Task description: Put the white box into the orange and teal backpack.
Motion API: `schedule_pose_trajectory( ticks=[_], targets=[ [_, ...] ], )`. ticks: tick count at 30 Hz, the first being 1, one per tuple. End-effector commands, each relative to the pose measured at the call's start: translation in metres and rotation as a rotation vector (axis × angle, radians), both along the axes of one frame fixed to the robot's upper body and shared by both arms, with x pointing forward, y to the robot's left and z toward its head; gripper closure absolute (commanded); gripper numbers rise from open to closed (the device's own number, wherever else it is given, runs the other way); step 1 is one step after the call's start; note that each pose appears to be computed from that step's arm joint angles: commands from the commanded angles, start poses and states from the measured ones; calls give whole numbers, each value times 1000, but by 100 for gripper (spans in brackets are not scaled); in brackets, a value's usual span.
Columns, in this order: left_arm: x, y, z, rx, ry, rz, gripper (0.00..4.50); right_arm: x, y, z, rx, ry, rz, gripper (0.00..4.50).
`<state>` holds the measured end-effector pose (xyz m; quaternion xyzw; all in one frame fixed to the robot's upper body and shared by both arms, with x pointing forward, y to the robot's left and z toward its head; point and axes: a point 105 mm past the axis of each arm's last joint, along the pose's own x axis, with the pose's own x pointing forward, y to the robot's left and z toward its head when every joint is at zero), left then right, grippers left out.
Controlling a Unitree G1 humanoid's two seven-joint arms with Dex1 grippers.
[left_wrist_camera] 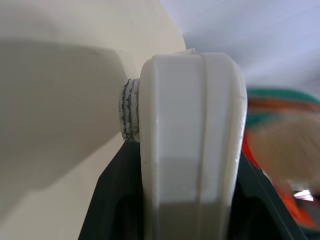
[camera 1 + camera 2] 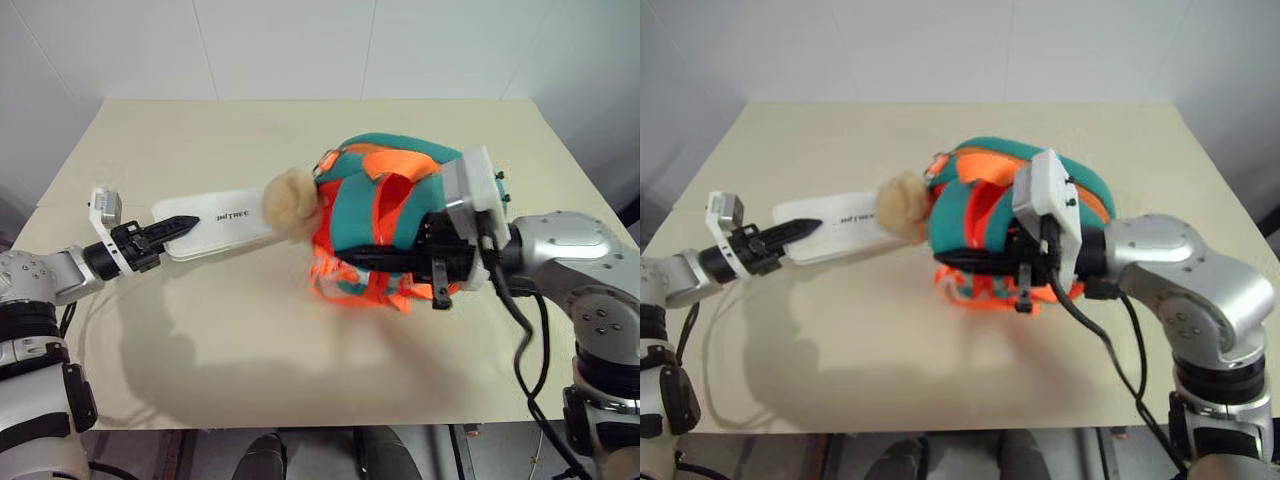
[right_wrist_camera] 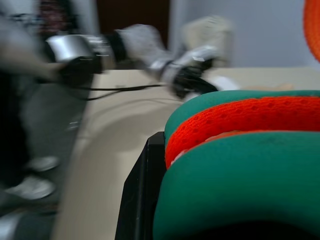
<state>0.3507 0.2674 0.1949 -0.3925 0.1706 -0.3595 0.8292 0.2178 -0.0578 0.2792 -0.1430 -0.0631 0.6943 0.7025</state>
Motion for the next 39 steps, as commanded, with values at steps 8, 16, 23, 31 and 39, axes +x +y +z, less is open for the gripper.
schedule_pose_trajectory(
  ticks=[8,16,23,31,39],
  targets=[
    [-5,10,30,36,-116,-21,317,-19,-14,-17,-130,-56,157,397],
    [-19,9,53,54,-210,-71,317,-9,-39,-51,-245,-1,179,397],
    [-25,6,64,83,-253,-96,317,8,-57,-55,-328,-40,173,397],
    [-45,-5,84,109,-423,-180,317,14,-47,-47,-278,-77,170,397],
    [-73,-5,105,168,-773,-166,317,14,-43,-47,-247,-57,158,397]
  ],
)
